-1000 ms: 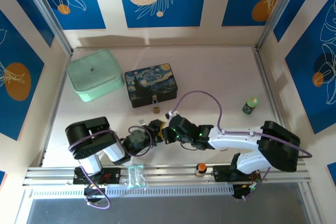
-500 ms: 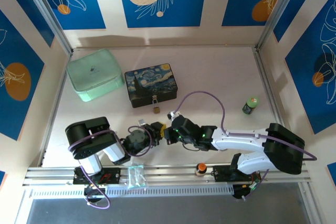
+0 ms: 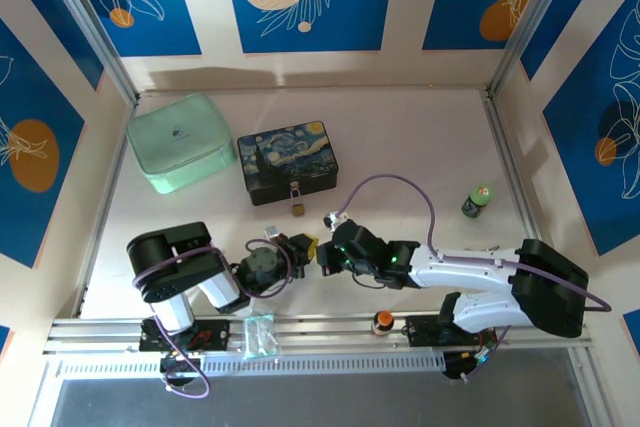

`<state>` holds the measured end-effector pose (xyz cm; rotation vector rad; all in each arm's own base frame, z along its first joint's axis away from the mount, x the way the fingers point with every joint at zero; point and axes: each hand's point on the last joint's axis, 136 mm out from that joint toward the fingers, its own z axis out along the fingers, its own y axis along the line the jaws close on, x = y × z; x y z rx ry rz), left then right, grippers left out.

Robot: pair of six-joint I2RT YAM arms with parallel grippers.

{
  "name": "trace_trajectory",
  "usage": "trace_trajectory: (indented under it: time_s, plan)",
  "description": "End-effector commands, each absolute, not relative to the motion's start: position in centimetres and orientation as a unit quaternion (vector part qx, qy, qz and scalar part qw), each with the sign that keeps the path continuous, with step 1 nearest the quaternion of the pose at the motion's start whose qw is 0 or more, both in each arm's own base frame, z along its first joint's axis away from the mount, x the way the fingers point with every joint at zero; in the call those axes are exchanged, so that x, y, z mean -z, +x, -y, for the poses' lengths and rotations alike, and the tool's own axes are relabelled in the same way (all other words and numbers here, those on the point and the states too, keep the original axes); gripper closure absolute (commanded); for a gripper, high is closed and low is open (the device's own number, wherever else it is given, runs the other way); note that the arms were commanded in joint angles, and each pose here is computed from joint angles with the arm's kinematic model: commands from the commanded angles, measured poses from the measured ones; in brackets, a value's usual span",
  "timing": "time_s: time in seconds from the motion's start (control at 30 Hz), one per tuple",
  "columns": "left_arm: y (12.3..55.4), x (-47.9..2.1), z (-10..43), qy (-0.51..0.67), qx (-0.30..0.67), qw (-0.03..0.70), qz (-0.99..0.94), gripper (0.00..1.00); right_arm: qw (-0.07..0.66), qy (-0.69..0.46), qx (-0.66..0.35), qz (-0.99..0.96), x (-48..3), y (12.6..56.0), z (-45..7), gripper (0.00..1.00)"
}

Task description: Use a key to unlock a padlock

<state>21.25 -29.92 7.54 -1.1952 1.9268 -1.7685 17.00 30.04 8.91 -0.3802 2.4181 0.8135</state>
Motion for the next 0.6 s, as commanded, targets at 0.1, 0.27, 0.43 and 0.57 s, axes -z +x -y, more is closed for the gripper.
trace_trajectory:
  time_s: [0.1, 0.27, 0.43, 0.57]
  plan:
    - [21.7, -9.3, 29.9, -0.350, 0.594, 0.193, -0.698, 1.00, 0.265, -0.129, -0.351, -0.889, -10.2, 16.8, -29.4, 0.83]
    - [22.3, -12.5, 29.4, -0.258, 0.549, 0.272, -0.747, 1.00, 0.244, -0.125, -0.492, -0.826, -15.2, 16.1, -28.9, 0.23]
    - [22.6, -19.3, 28.0, -0.133, 0.495, 0.389, -0.765, 1.00, 0.281, -0.147, -0.582, -0.749, -21.3, 15.5, -27.5, 0.22]
    - [22.0, -24.4, 27.6, -0.068, 0.512, 0.450, -0.728, 1.00, 0.323, -0.162, -0.616, -0.700, -24.6, 15.1, -26.6, 0.30]
